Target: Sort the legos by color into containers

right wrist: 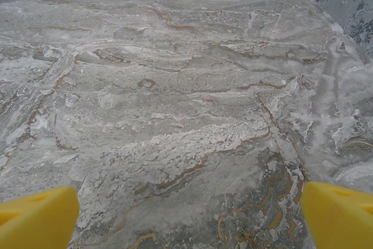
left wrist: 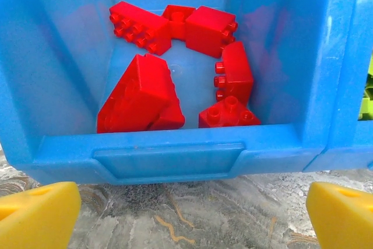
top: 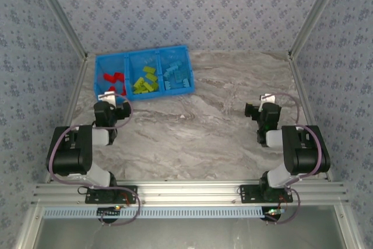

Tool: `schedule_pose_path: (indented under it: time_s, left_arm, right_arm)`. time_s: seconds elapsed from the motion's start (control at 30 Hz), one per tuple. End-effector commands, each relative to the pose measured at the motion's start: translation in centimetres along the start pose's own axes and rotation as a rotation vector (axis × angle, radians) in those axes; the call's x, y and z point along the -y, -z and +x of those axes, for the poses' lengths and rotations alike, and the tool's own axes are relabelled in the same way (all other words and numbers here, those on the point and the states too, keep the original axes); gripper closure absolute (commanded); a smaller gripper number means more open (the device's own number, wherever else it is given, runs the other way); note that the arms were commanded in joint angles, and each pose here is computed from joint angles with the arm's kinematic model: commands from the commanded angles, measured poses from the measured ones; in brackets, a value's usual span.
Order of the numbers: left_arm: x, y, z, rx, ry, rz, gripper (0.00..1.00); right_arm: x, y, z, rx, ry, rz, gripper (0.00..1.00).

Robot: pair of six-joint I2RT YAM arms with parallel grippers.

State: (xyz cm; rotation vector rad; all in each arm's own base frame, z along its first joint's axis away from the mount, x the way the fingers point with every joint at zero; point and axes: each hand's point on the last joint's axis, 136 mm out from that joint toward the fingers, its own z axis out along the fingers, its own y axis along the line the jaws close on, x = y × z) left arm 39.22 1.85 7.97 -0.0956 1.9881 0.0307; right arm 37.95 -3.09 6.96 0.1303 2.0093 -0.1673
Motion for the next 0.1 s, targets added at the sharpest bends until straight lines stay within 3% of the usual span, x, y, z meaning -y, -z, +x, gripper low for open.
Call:
schedule_pose_path:
  time_s: [0.0,0.07]
  left_arm:
    - [0.47,-0.1,-1.04,0.028,-0.011,0.021,0.01]
    - [0.48,-0.1,-1.01,0.027,-0.012,0.021,0.01]
  right_arm:
    - [-0.01,-0.03,-1.7,0.052,0.004,-0.008,0.0]
    - [0.03,0.06,-1.68,0.054,0.005,-0.007,0.0]
